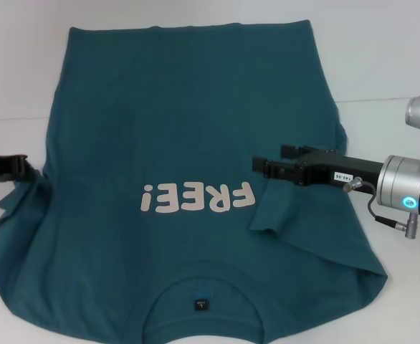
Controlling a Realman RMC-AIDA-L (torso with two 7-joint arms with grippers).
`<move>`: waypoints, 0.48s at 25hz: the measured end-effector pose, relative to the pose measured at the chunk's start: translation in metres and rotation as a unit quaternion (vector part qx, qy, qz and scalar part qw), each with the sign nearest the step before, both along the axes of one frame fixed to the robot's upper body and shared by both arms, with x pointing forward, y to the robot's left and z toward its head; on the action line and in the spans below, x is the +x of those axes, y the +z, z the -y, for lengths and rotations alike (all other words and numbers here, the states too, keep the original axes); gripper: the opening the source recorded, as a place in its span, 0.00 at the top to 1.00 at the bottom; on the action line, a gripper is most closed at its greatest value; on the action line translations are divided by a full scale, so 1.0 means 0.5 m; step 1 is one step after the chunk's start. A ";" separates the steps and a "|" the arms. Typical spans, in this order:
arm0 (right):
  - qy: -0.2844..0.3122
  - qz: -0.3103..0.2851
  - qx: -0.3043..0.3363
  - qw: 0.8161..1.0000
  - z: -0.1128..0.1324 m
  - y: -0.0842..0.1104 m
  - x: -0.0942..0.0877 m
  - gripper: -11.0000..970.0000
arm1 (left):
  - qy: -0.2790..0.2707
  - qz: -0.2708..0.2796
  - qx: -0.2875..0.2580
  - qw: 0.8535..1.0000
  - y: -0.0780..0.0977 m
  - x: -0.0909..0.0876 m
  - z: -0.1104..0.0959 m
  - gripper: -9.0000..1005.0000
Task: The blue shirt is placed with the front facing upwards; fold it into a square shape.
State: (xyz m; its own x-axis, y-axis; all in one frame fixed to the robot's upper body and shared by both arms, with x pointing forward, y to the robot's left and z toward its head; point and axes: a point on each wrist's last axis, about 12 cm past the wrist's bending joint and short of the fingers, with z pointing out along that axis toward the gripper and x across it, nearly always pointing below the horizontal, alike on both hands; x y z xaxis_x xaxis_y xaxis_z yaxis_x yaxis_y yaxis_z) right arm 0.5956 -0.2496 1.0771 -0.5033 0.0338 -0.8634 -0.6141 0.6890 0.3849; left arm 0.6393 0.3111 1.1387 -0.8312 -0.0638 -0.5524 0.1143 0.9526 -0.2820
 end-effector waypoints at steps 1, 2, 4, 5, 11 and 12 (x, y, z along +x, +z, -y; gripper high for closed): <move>0.000 0.000 0.000 1.000 0.000 -0.001 0.000 0.03 | -0.001 0.002 0.000 1.000 0.005 0.001 0.003 0.95; 0.000 -0.001 -0.001 1.000 0.000 -0.002 -0.001 0.03 | -0.003 0.004 -0.001 1.000 0.010 0.002 0.007 0.95; 0.001 -0.001 -0.001 1.000 0.000 -0.002 -0.001 0.03 | -0.006 0.006 -0.002 1.000 0.019 0.002 0.011 0.95; 0.001 -0.001 -0.001 1.000 0.000 -0.003 -0.002 0.03 | -0.006 0.007 -0.003 1.000 0.022 0.002 0.012 0.95; 0.001 -0.001 -0.002 1.000 0.000 -0.005 -0.003 0.03 | -0.016 0.007 -0.010 1.000 0.036 -0.004 0.024 0.95; 0.001 -0.001 -0.003 1.000 0.000 -0.005 -0.003 0.03 | -0.018 0.007 -0.012 1.000 0.038 -0.004 0.027 0.95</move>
State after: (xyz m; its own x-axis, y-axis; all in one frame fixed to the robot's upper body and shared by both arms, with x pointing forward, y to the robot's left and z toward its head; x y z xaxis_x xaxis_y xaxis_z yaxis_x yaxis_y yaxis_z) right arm 0.5941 -0.2498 1.0747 -0.5049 0.0281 -0.8627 -0.6152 0.6893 0.3826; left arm 0.6371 0.2975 1.1578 -0.8248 -0.0473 -0.5634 0.1527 0.9408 -0.3026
